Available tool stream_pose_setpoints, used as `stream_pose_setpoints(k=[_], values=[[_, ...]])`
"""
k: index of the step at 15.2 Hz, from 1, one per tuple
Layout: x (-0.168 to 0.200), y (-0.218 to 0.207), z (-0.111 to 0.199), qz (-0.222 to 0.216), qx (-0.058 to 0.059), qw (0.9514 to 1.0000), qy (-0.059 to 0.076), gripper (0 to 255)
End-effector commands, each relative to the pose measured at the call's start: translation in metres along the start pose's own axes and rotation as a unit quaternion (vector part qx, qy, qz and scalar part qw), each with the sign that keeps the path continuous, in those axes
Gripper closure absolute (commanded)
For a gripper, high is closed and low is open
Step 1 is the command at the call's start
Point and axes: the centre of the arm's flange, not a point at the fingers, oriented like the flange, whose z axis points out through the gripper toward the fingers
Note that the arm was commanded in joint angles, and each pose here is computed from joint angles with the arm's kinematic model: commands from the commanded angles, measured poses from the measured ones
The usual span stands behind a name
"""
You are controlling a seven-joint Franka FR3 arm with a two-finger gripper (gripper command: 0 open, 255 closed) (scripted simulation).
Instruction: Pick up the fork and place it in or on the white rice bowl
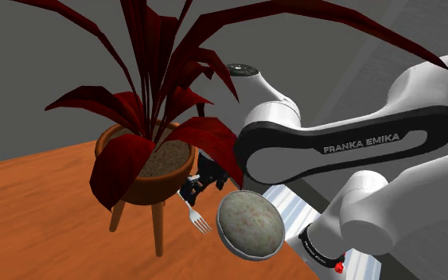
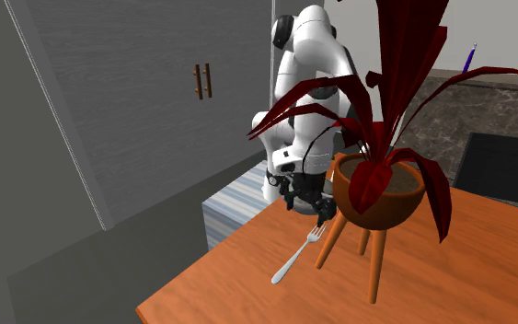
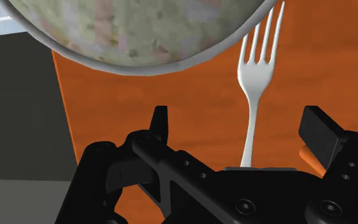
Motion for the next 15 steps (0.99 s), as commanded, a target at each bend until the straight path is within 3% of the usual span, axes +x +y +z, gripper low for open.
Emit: stream_pose_setpoints(k=[1,9,15], values=[[0.000,-0.022,0.017,0.004,0.002,1.0000,-0.005,0],[0.000,-0.028,0.059,0.005,0.002,1.0000,-0.007,0],[0.000,-0.029,0.062,0.005,0.002,1.0000,-0.007,0]])
